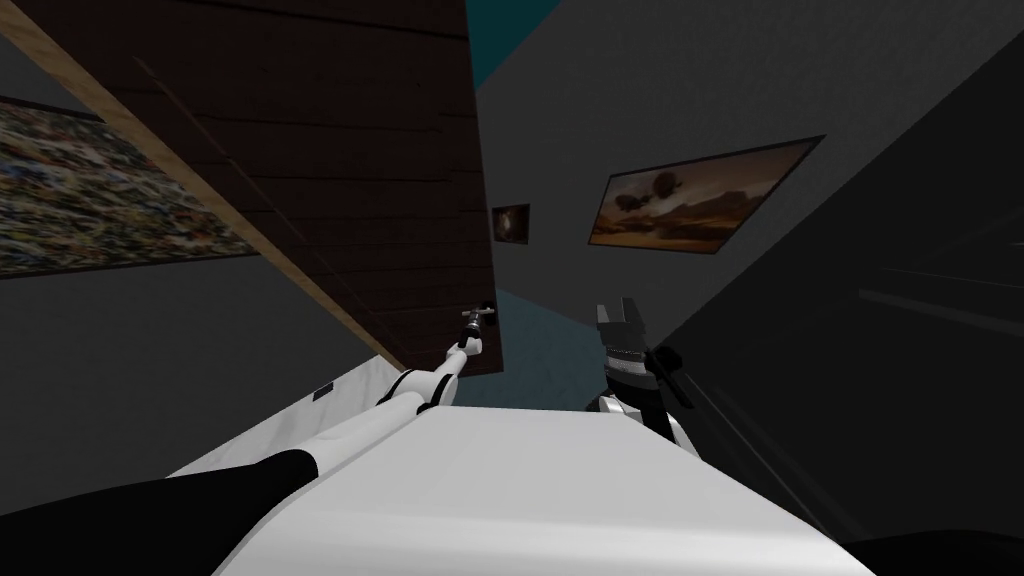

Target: Push the door open

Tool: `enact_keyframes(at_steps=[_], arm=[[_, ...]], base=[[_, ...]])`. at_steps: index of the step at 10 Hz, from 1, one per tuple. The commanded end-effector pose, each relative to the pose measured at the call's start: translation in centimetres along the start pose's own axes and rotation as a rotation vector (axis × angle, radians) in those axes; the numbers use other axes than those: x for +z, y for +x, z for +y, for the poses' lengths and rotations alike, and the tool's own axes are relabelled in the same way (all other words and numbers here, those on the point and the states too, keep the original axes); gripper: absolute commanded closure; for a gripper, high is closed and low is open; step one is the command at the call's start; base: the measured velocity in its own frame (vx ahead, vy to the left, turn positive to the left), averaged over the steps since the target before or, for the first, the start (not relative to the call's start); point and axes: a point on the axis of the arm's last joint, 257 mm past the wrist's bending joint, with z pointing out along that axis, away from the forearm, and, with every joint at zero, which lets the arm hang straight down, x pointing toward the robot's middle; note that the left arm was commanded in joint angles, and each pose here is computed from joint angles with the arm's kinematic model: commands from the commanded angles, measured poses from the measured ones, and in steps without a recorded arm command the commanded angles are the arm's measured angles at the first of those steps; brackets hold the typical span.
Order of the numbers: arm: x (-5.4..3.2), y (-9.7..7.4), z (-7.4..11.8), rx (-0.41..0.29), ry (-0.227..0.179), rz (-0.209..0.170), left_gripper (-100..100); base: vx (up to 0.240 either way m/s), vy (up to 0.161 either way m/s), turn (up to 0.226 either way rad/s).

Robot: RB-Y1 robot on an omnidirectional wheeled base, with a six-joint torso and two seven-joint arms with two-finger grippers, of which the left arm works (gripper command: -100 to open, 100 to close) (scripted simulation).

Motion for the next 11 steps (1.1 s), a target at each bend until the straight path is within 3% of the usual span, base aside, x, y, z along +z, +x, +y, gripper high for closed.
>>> enact_keyframes(at_steps=[1, 5, 9, 11], arm=[[0.41, -1.27, -0.95, 0.007, 0.019, -0.031, 100], [0.41, -1.46, -0.96, 0.007, 0.019, -0.042, 100], [0.33, -2.08, -0.91, 0.006, 0.016, -0.091, 100], [0.18, -2.09, -0.45, 0.007, 0.006, -0.091, 100]], base=[[0.122, -0.03, 0.079], [0.105, -0.036, 0.045], [0.156, -0.08, 0.115], [0.099, -0.024, 0.036]])
